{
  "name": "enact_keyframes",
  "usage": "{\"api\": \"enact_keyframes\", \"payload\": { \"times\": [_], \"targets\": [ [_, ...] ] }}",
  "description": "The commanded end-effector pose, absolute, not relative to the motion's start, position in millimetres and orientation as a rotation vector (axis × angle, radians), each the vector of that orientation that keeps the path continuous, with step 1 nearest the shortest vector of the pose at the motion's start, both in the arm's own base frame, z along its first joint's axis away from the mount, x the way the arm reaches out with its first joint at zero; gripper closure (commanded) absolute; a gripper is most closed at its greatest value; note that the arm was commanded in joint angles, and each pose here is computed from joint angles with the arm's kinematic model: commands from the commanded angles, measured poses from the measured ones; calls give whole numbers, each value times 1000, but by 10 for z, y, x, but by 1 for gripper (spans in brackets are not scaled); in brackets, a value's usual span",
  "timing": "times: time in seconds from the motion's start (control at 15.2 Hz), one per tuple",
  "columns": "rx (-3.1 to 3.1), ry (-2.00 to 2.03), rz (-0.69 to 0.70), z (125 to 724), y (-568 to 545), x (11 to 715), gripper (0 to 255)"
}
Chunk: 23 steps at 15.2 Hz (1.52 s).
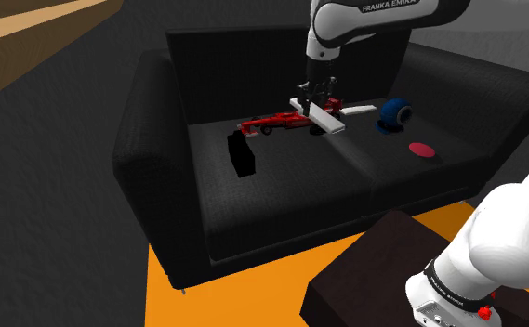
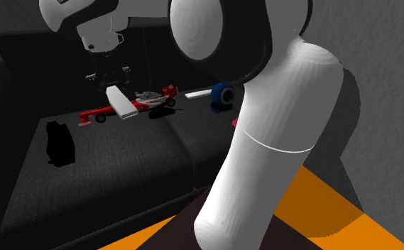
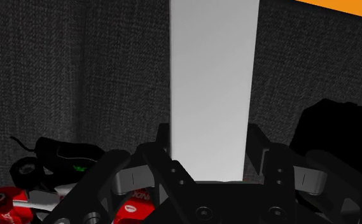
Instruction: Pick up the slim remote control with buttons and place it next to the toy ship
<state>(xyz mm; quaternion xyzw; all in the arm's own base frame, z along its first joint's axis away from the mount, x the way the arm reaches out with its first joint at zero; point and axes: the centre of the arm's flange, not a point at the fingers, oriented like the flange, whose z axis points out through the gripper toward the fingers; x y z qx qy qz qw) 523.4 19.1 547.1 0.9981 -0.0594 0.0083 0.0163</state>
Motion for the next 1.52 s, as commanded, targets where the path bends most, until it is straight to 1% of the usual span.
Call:
{"api": "enact_keyframes", "payload": {
  "times": [0.0,0.59,1.45],
  "targets": [
    [3103,-188,26,5468,451,5238,255],
    [3103,-188,26,5471,1637,5187,255],
    [3103,-188,26,4837,1678,5186,255]
  ]
}}
